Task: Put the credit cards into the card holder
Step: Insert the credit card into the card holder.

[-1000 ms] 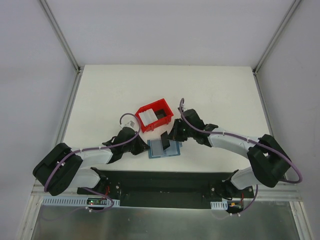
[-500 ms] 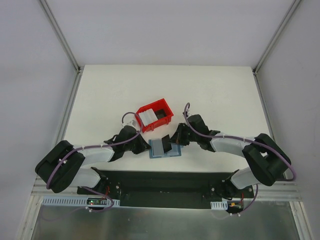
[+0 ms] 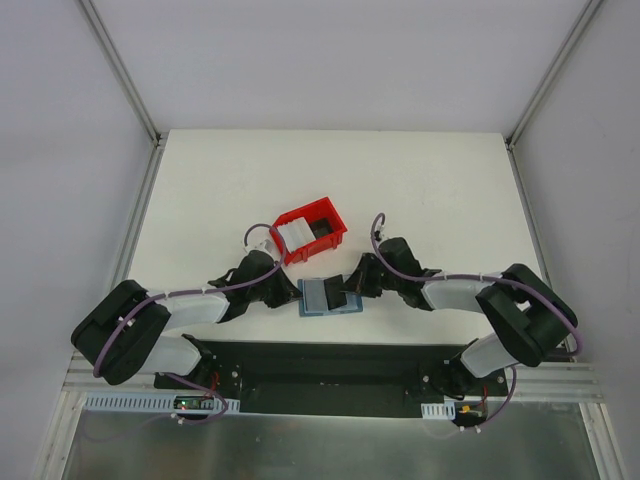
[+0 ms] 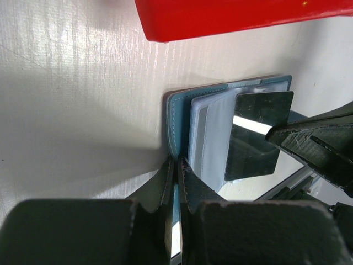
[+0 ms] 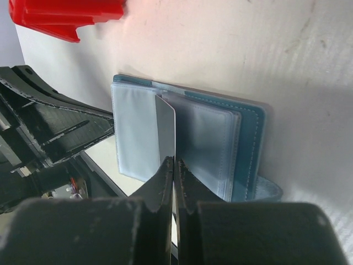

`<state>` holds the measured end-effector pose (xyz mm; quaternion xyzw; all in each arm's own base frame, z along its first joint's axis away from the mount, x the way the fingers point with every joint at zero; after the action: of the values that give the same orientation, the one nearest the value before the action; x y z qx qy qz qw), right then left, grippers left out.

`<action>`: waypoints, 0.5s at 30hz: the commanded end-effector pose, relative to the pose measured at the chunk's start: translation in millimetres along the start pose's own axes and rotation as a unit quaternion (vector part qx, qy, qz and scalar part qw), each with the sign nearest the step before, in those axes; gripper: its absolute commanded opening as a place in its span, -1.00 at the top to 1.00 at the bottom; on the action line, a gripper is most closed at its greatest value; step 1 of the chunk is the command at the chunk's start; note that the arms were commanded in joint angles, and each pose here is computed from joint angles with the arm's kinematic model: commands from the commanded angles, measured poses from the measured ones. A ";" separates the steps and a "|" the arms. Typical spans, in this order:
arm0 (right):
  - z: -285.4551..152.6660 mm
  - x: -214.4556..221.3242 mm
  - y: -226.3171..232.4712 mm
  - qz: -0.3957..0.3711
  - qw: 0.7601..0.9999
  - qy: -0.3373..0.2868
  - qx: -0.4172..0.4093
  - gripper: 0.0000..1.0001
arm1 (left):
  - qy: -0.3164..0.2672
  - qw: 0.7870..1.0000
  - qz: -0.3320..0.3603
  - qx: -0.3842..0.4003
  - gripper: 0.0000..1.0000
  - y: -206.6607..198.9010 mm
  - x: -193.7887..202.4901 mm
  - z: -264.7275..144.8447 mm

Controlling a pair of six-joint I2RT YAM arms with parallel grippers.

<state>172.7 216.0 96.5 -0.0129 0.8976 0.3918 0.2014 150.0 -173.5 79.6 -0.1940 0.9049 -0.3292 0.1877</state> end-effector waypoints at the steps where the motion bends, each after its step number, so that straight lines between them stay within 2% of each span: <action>1: -1.3 -1.2 -5.6 0.008 1.000 -0.015 -0.005 0.99 | 0.034 0.994 0.007 -0.107 1.00 38.0 14.0 -2.2; 15: 5.4 7.9 -11.6 0.048 0.998 -0.004 -0.026 0.99 | 0.037 0.994 0.009 -0.107 1.00 36.4 13.3 -0.8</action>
<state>172.9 212.6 87.7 0.0173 0.8884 0.4148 0.1957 150.7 -174.2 79.9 -0.1938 0.9057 -0.3281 0.1857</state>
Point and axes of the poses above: each gripper's point midway between its finger pads, its own z axis out along the fingers, its own y axis along the line the jaws close on, x = y × z, the point moved 10 cm from there along -z, back along the fingers, and after that the axes turned 5 degrees about -z, right-handed, at the moved point
